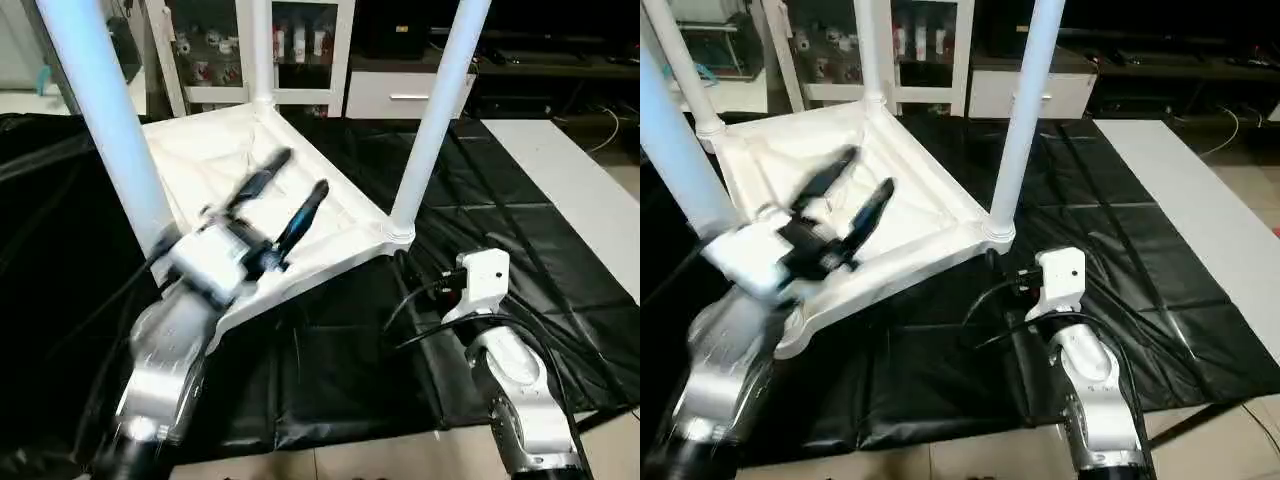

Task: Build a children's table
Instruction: Rotate table base

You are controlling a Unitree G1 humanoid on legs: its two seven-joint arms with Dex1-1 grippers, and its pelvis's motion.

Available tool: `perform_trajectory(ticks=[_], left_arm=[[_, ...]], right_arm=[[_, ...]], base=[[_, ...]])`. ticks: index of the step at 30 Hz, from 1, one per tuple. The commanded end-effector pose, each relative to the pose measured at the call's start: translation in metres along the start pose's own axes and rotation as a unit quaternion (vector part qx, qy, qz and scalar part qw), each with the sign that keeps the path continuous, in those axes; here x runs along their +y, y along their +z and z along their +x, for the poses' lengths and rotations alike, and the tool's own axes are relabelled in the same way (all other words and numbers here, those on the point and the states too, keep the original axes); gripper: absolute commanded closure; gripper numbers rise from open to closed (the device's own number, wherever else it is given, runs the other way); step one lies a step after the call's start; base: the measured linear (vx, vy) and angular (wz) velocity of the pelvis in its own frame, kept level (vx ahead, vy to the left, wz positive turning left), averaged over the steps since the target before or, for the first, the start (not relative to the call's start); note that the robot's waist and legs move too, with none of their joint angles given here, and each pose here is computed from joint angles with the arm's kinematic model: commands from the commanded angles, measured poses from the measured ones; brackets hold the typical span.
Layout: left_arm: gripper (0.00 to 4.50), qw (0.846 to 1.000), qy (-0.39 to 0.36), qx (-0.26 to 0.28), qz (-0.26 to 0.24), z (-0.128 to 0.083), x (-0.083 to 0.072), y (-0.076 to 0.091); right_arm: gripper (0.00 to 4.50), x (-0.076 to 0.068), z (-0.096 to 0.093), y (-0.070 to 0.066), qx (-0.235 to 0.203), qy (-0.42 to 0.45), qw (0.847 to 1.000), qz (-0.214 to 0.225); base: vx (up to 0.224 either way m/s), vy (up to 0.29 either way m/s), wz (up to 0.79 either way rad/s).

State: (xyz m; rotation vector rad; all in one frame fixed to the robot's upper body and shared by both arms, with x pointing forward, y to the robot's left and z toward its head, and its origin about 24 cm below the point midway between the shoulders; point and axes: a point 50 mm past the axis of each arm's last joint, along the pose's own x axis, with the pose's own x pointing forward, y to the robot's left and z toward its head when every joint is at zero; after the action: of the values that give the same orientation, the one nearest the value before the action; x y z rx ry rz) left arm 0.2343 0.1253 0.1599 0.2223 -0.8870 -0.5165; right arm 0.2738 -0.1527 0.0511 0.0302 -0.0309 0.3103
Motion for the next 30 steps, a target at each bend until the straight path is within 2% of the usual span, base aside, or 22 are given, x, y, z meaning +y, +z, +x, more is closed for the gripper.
perform_trajectory(ticks=[1, 4, 7, 19, 22, 26, 30], left_arm=[[1.59, 0.999, 0.033, -0.022, 0.031, 0.001, 0.009, 0.01], [1.4, 0.992, 0.082, -0.041, 0.082, 0.0, 0.021, 0.019], [1.19, 0.989, 0.099, -0.048, 0.102, -0.001, 0.026, 0.024], [0.07, 0.975, 0.108, -0.065, 0.181, 0.001, 0.025, 0.036], [0.07, 0.972, 0.117, -0.064, 0.196, 0.002, 0.027, 0.037], [0.07, 0.962, 0.163, -0.055, 0.21, -0.002, 0.037, 0.038], [0.07, 0.96, 0.169, -0.058, 0.217, -0.001, 0.039, 0.04]], right_arm=[[0.68, -0.002, 0.0, 0.006, -0.019, 0.002, 1.0, -0.004], [0.68, -0.002, 0.001, 0.007, -0.022, 0.005, 1.0, -0.002], [0.68, -0.002, 0.003, 0.007, -0.025, 0.01, 1.0, -0.002], [0.68, -0.004, 0.011, 0.01, -0.034, 0.024, 0.999, -0.003], [0.68, -0.005, 0.013, 0.011, -0.036, 0.025, 0.999, -0.004], [0.68, -0.008, 0.014, 0.011, -0.036, 0.027, 0.999, -0.007], [0.68, -0.008, 0.015, 0.011, -0.036, 0.027, 0.999, -0.008]], base=[[0.0, 0.0, 0.0], [0.0, 0.0, 0.0], [0.0, 0.0, 0.0], [0.0, 0.0, 0.0], [0.0, 0.0, 0.0], [0.0, 0.0, 0.0], [0.0, 0.0, 0.0]])
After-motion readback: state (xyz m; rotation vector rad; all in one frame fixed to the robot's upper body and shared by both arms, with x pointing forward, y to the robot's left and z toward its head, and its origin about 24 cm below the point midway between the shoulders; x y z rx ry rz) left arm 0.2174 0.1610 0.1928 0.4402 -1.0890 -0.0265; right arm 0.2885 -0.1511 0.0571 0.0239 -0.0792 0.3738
